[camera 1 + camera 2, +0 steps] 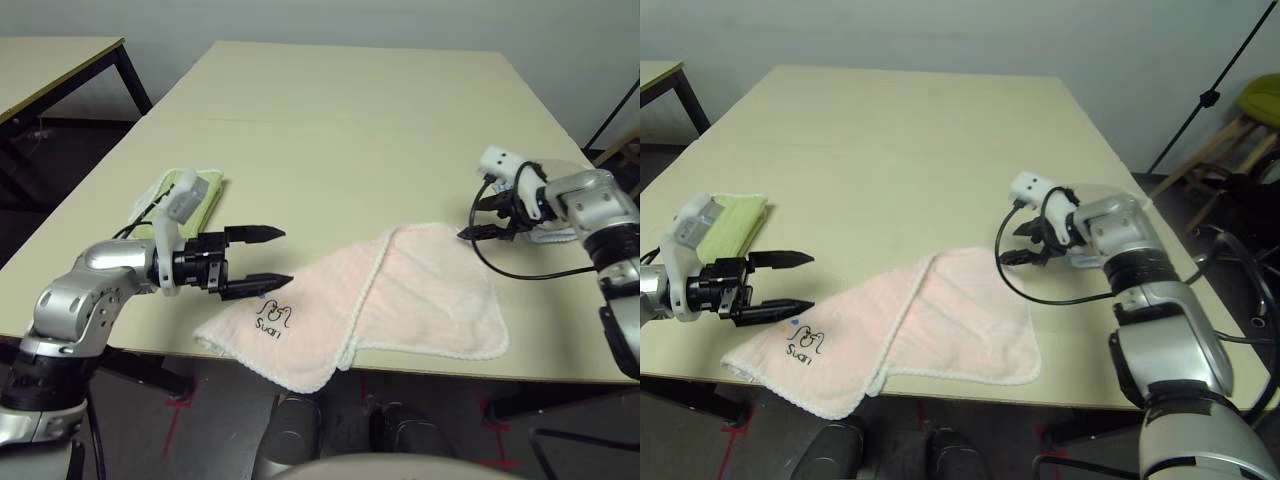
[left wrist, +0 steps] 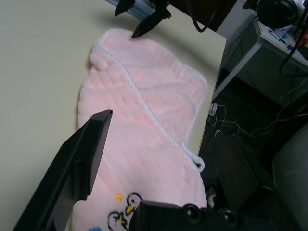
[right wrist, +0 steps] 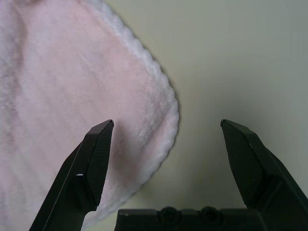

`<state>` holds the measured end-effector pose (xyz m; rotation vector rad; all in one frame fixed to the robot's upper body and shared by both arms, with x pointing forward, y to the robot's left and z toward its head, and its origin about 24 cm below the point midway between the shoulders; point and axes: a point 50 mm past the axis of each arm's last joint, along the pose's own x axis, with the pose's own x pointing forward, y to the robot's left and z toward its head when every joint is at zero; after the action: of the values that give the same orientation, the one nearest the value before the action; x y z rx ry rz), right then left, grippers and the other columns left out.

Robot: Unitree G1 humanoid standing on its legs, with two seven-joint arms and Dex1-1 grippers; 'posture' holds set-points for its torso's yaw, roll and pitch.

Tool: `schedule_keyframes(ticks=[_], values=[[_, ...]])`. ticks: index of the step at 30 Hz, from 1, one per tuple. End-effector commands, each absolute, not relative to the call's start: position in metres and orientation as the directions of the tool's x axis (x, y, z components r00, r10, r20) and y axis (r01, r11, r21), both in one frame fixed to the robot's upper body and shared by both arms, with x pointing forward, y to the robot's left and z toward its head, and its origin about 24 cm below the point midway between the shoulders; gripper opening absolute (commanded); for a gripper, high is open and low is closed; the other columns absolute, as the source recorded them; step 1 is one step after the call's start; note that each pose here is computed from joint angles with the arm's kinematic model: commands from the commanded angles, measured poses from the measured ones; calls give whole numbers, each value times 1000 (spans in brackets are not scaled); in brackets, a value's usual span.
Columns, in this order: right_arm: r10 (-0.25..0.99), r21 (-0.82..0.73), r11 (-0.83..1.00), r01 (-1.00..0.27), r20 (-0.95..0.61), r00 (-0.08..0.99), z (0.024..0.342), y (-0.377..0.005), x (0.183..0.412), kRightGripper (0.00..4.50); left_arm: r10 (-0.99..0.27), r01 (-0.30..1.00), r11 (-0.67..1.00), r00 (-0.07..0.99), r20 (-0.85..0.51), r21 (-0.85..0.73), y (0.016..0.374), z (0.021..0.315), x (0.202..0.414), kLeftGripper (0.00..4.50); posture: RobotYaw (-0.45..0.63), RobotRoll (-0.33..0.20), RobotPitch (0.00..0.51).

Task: Fold the towel and set it aside.

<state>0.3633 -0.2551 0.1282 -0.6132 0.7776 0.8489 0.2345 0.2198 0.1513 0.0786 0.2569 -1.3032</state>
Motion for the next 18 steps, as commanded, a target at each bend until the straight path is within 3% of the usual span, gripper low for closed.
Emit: schedule_keyframes(ticks=[1, 6, 9, 14, 18], values=[[370, -199, 508, -838, -828, 421, 120, -254, 365, 4471, -947, 963, 250, 221, -235, -104, 214, 150, 230, 4500, 297, 0, 78], [341, -212, 495, -843, -844, 413, 109, -253, 364, 4471, -946, 957, 262, 229, -231, -122, 214, 148, 228, 4500, 300, 0, 84], [334, -217, 485, -847, -849, 409, 106, -252, 364, 3900, -945, 955, 267, 233, -231, -128, 214, 147, 227, 4500, 297, 0, 88], [353, -214, 502, -838, -833, 425, 107, -250, 365, 2237, -941, 950, 278, 240, -238, -143, 213, 144, 225, 4500, 290, 0, 92], [435, -218, 553, -804, -748, 502, 133, -238, 377, 808, -940, 947, 282, 241, -240, -153, 210, 142, 225, 4500, 282, 0, 96]])
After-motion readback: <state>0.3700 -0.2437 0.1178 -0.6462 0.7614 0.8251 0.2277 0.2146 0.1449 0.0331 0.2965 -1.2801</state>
